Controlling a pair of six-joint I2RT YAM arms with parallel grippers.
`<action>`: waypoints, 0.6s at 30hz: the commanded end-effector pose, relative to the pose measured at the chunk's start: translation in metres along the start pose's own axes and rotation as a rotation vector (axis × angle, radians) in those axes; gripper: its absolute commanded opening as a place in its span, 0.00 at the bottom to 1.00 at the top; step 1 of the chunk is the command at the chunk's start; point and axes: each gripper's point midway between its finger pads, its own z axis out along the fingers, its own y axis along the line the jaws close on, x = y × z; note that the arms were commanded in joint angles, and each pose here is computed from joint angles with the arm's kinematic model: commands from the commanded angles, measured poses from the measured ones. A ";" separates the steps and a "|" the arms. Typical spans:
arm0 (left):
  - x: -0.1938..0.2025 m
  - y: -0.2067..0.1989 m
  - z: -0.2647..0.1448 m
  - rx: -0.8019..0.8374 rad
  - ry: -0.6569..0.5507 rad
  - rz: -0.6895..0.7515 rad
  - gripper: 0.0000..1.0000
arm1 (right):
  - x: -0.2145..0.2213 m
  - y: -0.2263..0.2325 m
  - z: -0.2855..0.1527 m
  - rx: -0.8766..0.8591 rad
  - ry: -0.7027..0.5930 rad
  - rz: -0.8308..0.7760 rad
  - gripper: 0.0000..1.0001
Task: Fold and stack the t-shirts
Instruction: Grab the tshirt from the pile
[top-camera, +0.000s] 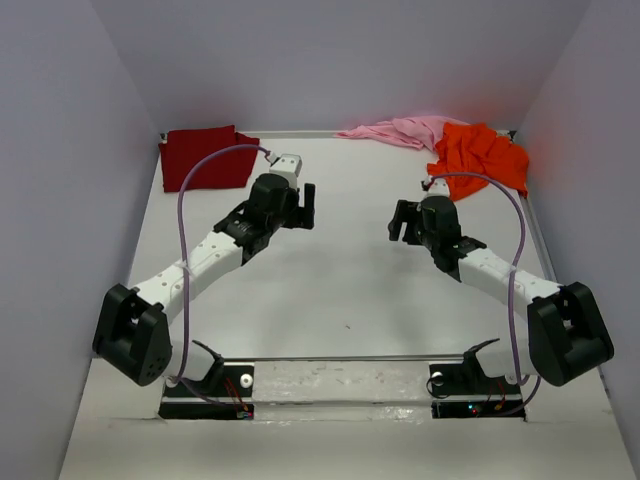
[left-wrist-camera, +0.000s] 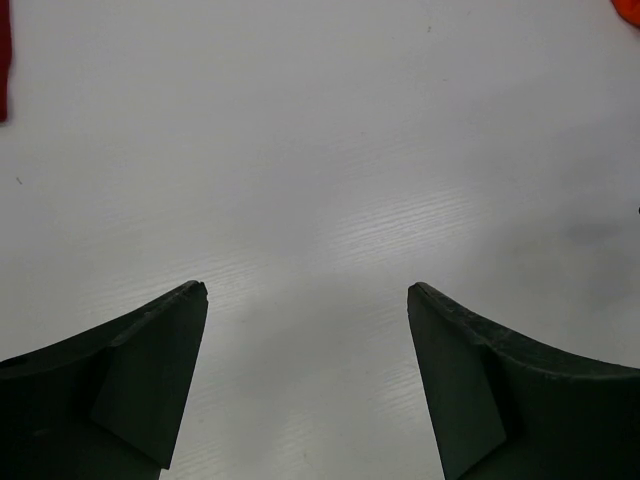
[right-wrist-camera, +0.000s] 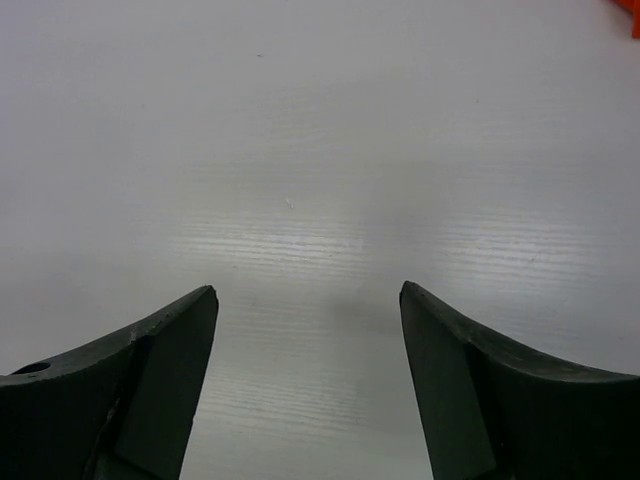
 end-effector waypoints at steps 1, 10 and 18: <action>-0.050 -0.004 -0.029 0.018 -0.136 -0.034 0.91 | -0.014 0.007 -0.001 -0.028 -0.045 -0.015 0.80; -0.069 0.007 -0.048 0.003 -0.216 -0.071 0.91 | -0.060 0.003 0.023 0.110 -0.083 -0.033 0.81; -0.070 0.019 -0.044 0.026 -0.202 -0.139 0.91 | -0.108 -0.007 0.107 0.339 -0.005 -0.208 0.80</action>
